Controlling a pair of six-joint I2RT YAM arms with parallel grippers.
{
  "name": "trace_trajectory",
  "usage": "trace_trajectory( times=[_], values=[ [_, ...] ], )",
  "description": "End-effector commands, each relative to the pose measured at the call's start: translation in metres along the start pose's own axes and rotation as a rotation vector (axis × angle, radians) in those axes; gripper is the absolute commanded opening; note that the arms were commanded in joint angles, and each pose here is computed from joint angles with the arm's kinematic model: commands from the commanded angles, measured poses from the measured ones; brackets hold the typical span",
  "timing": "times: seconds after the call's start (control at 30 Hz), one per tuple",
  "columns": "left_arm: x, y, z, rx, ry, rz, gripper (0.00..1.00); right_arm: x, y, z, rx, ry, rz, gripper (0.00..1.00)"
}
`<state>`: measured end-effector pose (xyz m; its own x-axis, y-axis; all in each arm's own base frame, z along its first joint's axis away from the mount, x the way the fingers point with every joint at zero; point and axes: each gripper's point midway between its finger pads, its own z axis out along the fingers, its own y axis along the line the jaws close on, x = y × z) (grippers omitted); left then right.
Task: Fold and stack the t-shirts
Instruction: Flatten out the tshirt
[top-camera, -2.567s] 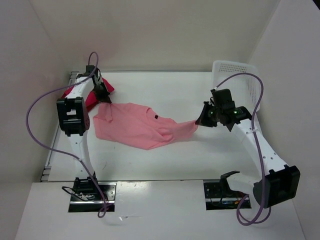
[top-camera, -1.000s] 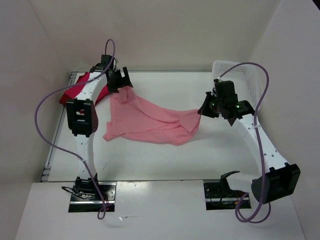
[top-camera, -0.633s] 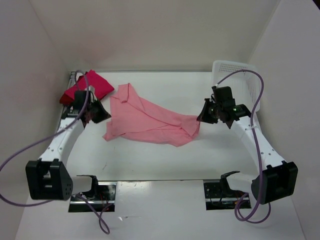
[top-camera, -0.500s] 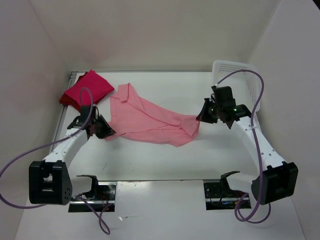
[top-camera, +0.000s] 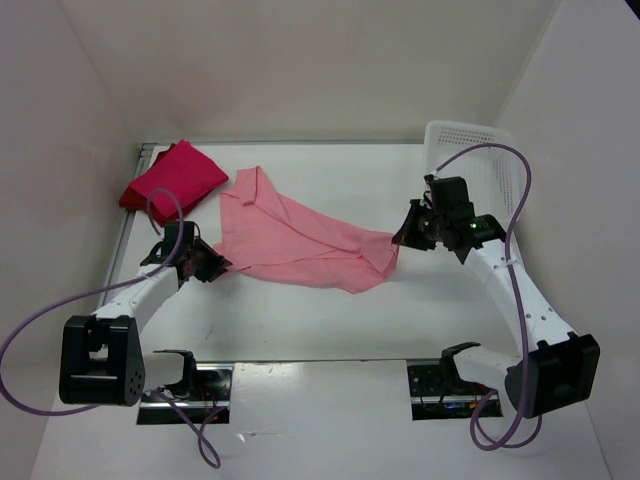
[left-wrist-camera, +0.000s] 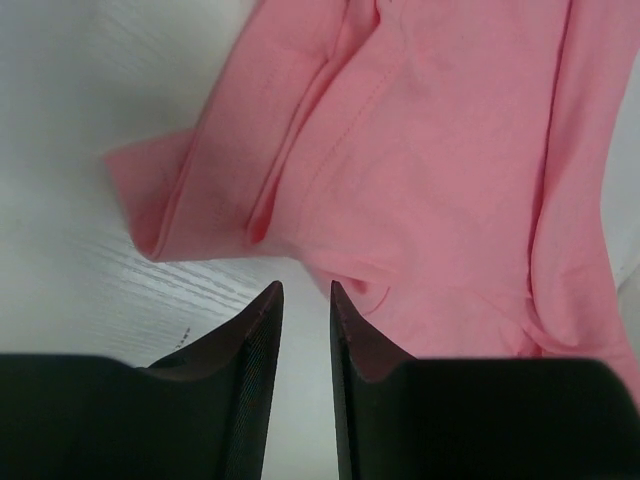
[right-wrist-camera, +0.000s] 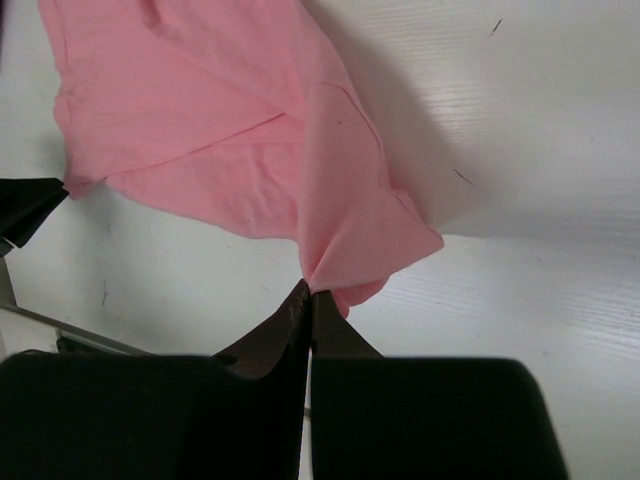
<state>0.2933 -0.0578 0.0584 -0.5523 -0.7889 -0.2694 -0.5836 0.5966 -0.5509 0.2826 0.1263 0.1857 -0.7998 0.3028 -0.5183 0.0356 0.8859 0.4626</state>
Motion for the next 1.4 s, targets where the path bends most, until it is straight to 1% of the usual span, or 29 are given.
trace_trajectory(
  times=[0.0, 0.2, 0.33, 0.4, 0.57, 0.7, 0.87, 0.97, 1.1, 1.27, 1.37],
  values=[
    [-0.017, 0.000, 0.001, -0.017, -0.087, -0.030, 0.33, -0.007, 0.004, -0.007, -0.027, -0.047, 0.004, 0.01],
    [-0.014, 0.017, 0.019, -0.092, -0.069, -0.028, 0.33, -0.007, 0.004, -0.007, -0.027, -0.047, 0.004, 0.01],
    [-0.021, 0.010, 0.023, -0.083, -0.076, -0.016, 0.34, -0.007, 0.004, -0.007, -0.027, -0.047, 0.004, 0.01],
    [-0.021, 0.013, 0.027, -0.098, -0.076, -0.017, 0.34, -0.007, 0.004, -0.007, -0.027, -0.047, 0.004, 0.01],
    [-0.023, 0.009, 0.031, -0.085, -0.073, -0.008, 0.35, -0.004, 0.002, -0.005, -0.022, -0.039, 0.015, 0.01],
    [-0.023, 0.003, 0.029, -0.055, -0.066, -0.006, 0.39, 0.000, 0.002, -0.004, -0.026, -0.026, 0.017, 0.01],
    [-0.026, -0.007, 0.020, -0.014, -0.086, -0.001, 0.39, 0.003, 0.000, -0.002, -0.021, -0.018, 0.019, 0.01],
    [-0.029, -0.011, 0.020, 0.000, -0.097, 0.001, 0.39, 0.001, 0.001, -0.002, -0.026, -0.026, 0.017, 0.01],
    [-0.027, -0.010, 0.024, -0.002, -0.081, -0.009, 0.39, 0.001, 0.001, -0.002, -0.026, -0.026, 0.026, 0.01],
    [-0.032, -0.019, 0.014, 0.041, -0.114, -0.002, 0.39, 0.005, 0.001, -0.001, -0.029, -0.014, 0.028, 0.01],
    [-0.030, -0.015, 0.017, 0.033, -0.107, -0.004, 0.41, 0.003, 0.002, 0.000, -0.034, -0.021, 0.026, 0.01]
  ],
)
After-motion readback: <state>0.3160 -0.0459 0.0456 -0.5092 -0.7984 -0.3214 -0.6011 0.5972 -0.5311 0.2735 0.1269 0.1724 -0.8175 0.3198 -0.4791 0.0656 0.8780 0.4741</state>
